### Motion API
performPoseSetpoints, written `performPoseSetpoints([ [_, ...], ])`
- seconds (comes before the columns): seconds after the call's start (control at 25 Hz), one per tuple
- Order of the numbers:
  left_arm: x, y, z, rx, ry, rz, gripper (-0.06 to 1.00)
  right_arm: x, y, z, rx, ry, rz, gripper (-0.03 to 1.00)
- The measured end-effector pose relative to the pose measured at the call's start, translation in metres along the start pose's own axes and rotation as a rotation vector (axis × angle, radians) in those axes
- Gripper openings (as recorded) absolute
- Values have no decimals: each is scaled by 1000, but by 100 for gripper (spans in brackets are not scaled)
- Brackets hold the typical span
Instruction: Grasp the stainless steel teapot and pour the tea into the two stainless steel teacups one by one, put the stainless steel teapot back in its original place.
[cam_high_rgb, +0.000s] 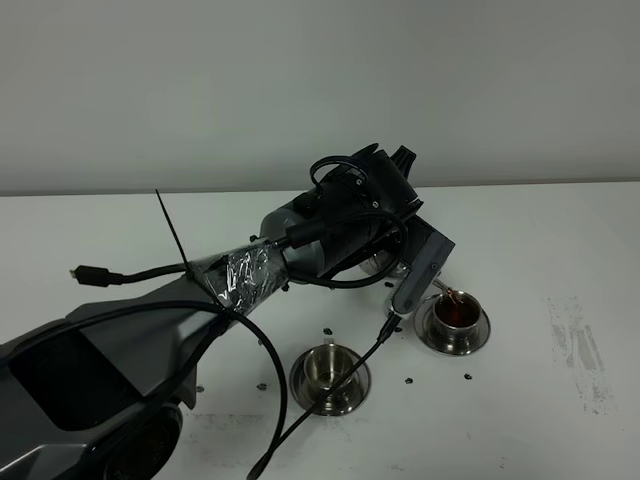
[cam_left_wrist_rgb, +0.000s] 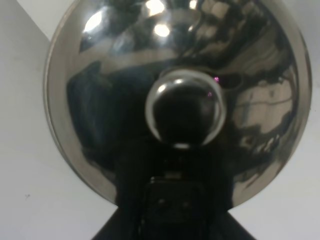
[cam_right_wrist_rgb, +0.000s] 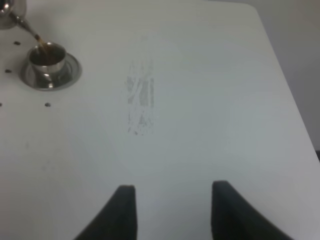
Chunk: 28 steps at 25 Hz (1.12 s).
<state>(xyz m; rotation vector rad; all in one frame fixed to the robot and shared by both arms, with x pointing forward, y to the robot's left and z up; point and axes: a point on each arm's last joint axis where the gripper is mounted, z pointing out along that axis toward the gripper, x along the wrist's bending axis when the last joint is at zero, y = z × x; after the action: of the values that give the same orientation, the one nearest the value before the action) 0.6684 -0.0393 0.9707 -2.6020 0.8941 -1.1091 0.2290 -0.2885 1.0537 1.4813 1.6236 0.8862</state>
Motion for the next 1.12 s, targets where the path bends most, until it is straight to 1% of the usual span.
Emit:
performPoseSetpoints([
  [0.52, -1, 3, 2, 9, 3, 12, 20, 0, 0, 0, 0, 0, 0, 34],
  [0.8, -2, 6, 2, -35, -13, -31, 20, 0, 0, 0, 0, 0, 0, 34],
  [1.12, -6, -9, 8, -52, -48, -97, 20, 0, 0, 0, 0, 0, 0, 34],
])
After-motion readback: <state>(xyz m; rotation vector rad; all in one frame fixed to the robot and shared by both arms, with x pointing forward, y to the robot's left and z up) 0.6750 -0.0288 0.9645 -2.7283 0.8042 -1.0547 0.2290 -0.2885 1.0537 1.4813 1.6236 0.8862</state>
